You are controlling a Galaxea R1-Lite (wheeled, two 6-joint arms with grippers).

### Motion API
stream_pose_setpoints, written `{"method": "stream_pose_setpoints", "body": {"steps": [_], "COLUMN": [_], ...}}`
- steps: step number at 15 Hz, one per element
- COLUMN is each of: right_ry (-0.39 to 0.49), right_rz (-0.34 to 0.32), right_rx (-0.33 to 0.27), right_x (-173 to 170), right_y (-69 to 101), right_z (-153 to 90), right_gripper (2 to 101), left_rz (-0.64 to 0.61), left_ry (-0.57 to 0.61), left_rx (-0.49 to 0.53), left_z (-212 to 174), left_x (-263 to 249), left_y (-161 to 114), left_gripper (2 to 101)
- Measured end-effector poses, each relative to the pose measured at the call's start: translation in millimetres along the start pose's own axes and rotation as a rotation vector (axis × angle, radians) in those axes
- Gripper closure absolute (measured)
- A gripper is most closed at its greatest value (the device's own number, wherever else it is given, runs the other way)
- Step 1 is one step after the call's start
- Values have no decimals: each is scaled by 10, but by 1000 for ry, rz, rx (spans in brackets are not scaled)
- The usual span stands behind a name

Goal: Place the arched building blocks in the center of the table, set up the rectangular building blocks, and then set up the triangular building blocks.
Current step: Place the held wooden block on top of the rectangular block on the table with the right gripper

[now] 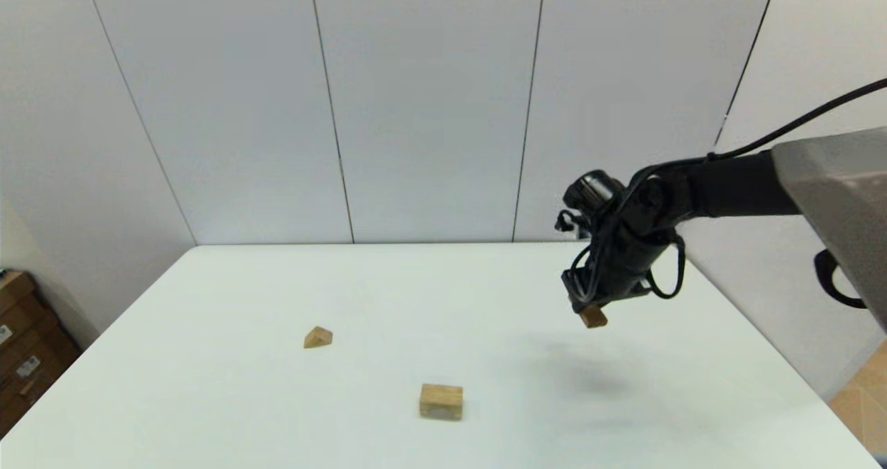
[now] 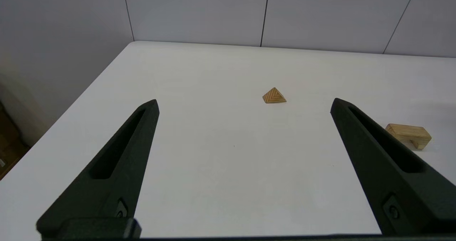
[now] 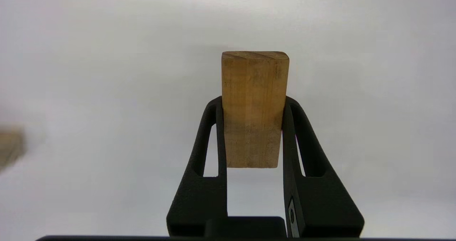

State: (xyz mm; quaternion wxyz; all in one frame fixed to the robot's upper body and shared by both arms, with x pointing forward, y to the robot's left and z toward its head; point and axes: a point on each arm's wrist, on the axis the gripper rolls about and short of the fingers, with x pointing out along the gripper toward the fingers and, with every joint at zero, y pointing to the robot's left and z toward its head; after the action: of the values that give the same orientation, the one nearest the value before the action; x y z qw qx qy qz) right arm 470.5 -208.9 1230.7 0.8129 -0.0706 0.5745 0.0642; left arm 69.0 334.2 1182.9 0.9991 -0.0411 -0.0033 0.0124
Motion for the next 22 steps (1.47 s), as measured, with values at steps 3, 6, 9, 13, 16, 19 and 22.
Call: {"method": "stream_pose_setpoints", "body": {"steps": [3,6,9,13,16,19,22], "right_ry": [-56,-111,-114,-80,-48,-41,-55], "right_rz": [13,40,159,295,342,361,366], "right_rx": [-177,-380,-612,-861,-1063,-1139,-1177], "right_x": [-477,-854,-1093,-1204,-1151,-1076,-987], "right_y": [36,69,156,334,496,685,870], "right_z": [-79,-189,-351,-523,-589,-574,-473], "right_gripper": [780,780,780,780,780,780,780], "left_rz": [0,0,0,0,0,0,0], "left_ry": [0,0,0,0,0,0,0], "left_rx": [0,0,0,0,0,0,0], "left_z": [0,0,0,0,0,0,0], "left_x": [0,0,0,0,0,0,0], "left_y": [0,0,0,0,0,0,0], "left_gripper": [54,54,54,54,54,54,54]}}
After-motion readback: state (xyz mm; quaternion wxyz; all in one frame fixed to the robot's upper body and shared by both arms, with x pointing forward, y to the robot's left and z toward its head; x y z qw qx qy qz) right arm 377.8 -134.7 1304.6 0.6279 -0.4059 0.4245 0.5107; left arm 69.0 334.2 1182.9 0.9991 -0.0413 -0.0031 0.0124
